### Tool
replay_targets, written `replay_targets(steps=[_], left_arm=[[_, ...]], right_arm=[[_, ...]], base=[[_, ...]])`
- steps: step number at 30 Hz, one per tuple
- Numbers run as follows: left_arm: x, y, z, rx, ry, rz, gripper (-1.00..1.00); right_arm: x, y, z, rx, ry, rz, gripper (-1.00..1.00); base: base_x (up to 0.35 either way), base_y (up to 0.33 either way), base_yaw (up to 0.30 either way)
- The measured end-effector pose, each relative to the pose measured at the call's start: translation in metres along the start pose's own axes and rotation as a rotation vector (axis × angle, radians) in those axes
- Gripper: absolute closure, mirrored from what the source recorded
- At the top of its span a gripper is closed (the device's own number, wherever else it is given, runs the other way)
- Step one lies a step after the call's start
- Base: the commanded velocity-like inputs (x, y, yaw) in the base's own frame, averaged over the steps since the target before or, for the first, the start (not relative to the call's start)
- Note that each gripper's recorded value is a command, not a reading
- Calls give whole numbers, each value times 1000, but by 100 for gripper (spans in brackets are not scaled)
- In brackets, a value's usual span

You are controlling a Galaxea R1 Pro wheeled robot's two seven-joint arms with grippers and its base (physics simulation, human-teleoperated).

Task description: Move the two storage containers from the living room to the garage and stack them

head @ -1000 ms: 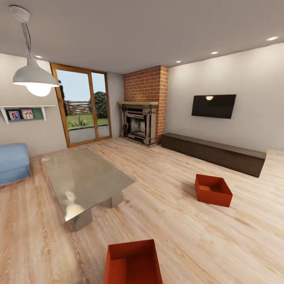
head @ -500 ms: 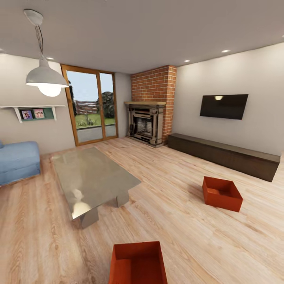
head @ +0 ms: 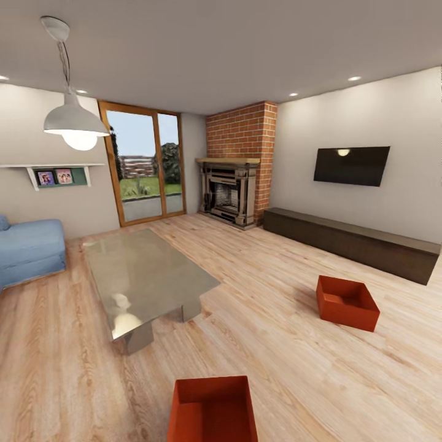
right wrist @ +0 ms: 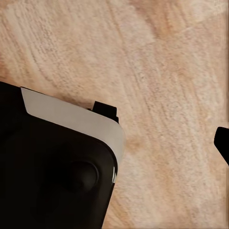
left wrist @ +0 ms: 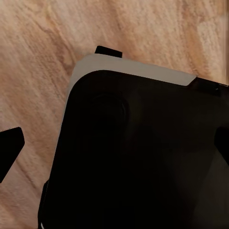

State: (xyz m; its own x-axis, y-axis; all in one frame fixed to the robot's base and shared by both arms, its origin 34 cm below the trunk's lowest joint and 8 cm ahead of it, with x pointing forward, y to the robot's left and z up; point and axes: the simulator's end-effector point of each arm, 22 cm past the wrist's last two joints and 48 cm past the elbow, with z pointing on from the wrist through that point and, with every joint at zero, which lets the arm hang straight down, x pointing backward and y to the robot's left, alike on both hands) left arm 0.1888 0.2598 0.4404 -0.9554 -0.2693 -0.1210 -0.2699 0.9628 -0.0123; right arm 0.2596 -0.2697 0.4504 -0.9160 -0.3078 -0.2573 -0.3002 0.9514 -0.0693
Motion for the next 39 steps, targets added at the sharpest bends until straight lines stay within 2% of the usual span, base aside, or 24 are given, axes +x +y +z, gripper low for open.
replay_targets(steps=[25,39], left_arm=[[0,0,0,0,0,0,-100],[0,0,0,1,0,0,-100]], right_arm=[[0,-2,0,3,-3,-3,-100],[0,0,0,0,-1,-2,-100]], base=[[0,-4,0],[0,90,0]])
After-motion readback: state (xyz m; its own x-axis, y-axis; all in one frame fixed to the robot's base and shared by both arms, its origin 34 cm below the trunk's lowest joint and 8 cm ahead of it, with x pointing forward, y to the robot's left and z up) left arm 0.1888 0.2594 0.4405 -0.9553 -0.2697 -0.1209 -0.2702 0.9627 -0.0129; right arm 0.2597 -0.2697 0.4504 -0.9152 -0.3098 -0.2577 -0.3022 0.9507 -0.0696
